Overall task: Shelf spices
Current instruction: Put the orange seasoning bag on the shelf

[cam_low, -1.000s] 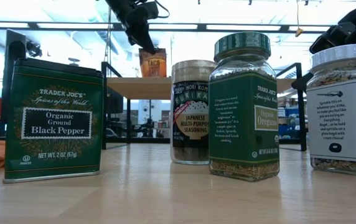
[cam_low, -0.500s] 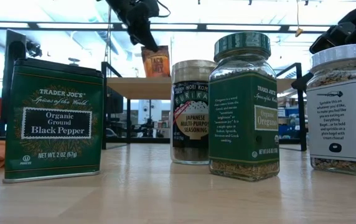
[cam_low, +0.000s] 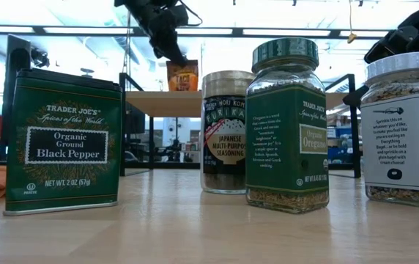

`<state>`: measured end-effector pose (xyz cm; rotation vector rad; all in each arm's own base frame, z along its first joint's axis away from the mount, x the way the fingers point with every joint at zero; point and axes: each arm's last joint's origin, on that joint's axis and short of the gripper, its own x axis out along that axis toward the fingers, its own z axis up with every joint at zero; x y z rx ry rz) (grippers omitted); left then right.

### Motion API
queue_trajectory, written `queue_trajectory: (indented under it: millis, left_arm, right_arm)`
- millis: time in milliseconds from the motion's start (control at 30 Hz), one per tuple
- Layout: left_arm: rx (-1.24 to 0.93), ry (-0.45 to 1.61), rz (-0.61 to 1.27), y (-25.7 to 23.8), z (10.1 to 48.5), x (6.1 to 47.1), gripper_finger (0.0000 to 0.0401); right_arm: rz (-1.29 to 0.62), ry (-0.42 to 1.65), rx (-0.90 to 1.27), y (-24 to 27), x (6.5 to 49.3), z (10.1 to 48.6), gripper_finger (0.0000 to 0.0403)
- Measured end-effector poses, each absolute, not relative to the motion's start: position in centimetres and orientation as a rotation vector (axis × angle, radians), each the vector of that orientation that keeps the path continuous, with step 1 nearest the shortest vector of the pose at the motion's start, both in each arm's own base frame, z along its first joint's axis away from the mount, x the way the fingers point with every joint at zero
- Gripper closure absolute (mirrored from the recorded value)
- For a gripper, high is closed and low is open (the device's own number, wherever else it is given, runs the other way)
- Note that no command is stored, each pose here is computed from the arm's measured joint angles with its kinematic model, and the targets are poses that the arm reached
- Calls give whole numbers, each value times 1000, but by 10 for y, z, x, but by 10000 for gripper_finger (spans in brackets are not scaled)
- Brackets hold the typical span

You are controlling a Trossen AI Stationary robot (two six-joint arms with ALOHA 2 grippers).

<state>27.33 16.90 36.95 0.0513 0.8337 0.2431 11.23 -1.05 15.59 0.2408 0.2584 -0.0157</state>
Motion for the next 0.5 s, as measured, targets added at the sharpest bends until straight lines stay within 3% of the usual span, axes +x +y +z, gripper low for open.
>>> queue_trajectory:
  millis: [500]
  left_arm:
    - [45,826,235,169,370,274,396]
  right_arm:
    - [-16,258,241,-10,112,156,392]
